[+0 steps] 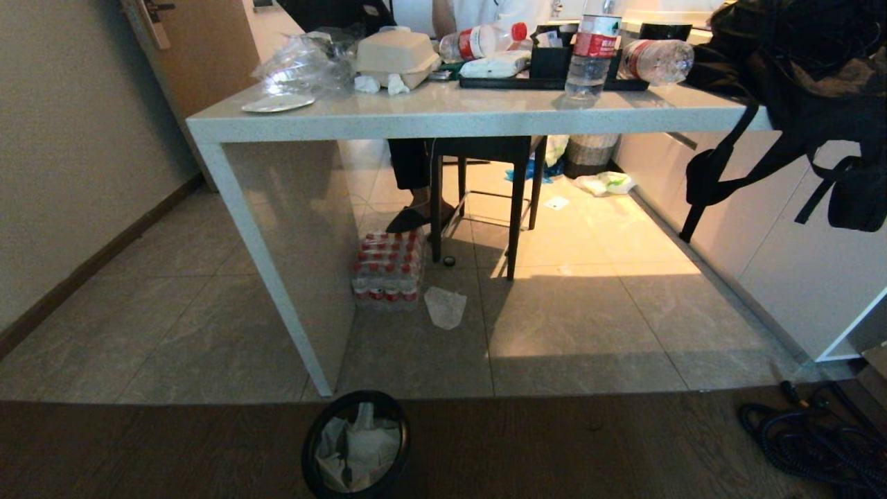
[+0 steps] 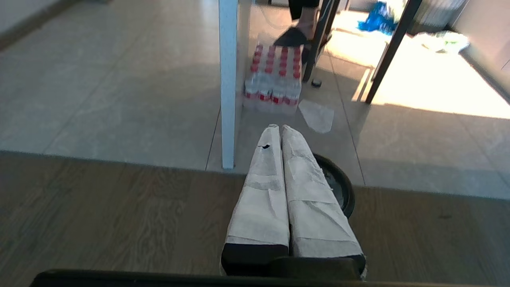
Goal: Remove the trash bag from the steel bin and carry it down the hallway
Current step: Place the outer trash can on the ground
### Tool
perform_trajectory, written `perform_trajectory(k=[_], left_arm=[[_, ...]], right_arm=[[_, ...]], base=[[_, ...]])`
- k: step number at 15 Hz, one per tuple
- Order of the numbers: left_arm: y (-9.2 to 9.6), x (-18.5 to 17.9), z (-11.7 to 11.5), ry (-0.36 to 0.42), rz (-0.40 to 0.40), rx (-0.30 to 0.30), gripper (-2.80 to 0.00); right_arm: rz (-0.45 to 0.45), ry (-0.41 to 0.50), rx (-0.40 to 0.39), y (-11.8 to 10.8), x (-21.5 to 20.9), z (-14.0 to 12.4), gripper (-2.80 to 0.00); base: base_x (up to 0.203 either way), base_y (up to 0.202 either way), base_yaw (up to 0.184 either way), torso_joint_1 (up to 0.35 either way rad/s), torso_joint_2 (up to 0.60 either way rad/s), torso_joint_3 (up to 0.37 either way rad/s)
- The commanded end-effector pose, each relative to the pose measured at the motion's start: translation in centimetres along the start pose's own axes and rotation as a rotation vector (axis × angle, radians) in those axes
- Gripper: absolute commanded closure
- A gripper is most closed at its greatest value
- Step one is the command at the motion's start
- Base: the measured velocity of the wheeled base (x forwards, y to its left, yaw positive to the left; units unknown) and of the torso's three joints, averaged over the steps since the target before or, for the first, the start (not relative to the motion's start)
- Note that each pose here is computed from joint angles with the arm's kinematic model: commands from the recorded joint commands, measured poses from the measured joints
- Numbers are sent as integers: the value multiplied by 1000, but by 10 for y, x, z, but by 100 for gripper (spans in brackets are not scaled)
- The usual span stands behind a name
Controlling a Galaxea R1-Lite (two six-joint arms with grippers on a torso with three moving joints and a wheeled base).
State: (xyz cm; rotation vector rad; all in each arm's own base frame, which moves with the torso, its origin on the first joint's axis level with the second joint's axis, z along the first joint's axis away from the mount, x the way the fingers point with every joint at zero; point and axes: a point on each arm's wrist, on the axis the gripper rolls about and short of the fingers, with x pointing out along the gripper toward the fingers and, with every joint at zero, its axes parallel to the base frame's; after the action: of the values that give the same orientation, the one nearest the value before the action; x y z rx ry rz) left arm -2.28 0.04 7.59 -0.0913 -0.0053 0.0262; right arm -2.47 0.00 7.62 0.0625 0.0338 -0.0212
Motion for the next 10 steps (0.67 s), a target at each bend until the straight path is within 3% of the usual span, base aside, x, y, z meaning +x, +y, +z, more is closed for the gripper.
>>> perform_trajectory(k=[1, 10], left_arm=[[0, 0, 0, 1, 1, -1, 0], [0, 0, 0, 1, -2, 2, 0]], right_arm=[[0, -2, 0, 0, 0, 0, 0], [0, -2, 0, 0, 0, 0, 0]], base=[[0, 0, 0, -2, 7, -202], [0, 0, 0, 3, 3, -197]])
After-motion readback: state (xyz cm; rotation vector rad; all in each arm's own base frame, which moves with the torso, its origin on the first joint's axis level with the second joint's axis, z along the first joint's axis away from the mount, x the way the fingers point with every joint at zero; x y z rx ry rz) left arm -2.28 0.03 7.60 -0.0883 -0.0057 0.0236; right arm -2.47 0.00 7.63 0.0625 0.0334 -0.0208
